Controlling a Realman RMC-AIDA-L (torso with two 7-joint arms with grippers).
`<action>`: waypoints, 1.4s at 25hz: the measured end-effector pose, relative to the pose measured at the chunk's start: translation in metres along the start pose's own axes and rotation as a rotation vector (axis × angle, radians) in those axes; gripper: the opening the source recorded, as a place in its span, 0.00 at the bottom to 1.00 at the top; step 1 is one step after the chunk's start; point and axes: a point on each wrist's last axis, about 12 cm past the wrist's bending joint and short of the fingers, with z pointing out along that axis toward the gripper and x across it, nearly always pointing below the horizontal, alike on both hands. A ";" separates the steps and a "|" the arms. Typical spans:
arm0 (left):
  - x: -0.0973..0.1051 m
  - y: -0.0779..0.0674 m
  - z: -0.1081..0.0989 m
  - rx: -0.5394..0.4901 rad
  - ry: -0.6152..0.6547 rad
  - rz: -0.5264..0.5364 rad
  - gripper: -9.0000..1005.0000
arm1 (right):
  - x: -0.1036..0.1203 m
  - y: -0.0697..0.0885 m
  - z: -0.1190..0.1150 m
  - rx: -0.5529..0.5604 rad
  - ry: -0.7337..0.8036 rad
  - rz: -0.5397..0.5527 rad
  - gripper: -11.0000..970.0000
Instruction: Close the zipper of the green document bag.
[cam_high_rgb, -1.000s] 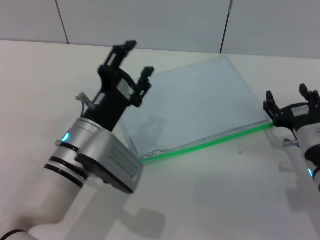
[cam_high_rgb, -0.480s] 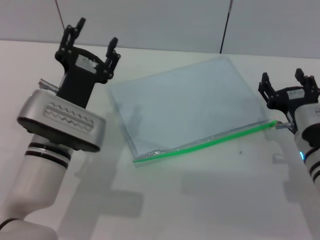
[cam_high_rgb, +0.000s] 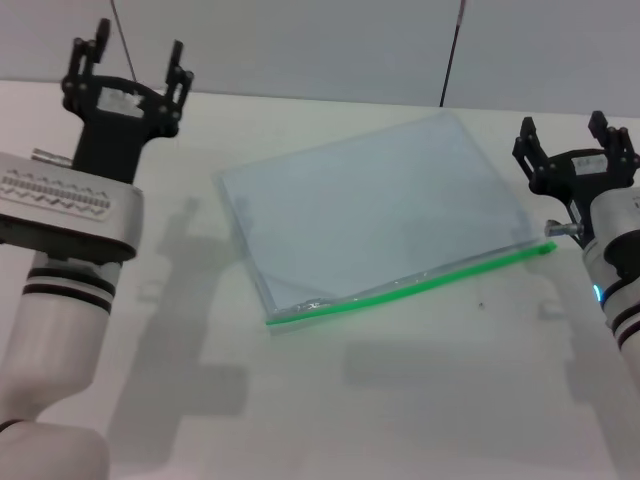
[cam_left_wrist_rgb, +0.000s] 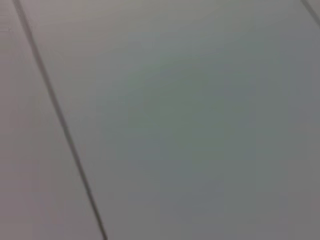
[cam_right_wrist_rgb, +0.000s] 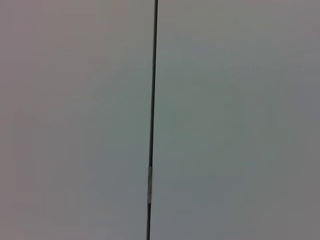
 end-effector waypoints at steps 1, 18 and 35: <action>0.000 0.001 0.000 -0.010 -0.001 -0.014 0.73 | 0.000 0.000 0.000 0.001 -0.001 0.001 0.84; 0.008 0.017 0.002 -0.067 0.013 -0.123 0.73 | -0.003 0.001 0.002 0.000 -0.009 0.013 0.83; 0.009 0.016 0.000 -0.057 0.019 -0.121 0.73 | -0.003 0.003 0.003 -0.009 -0.011 0.011 0.83</action>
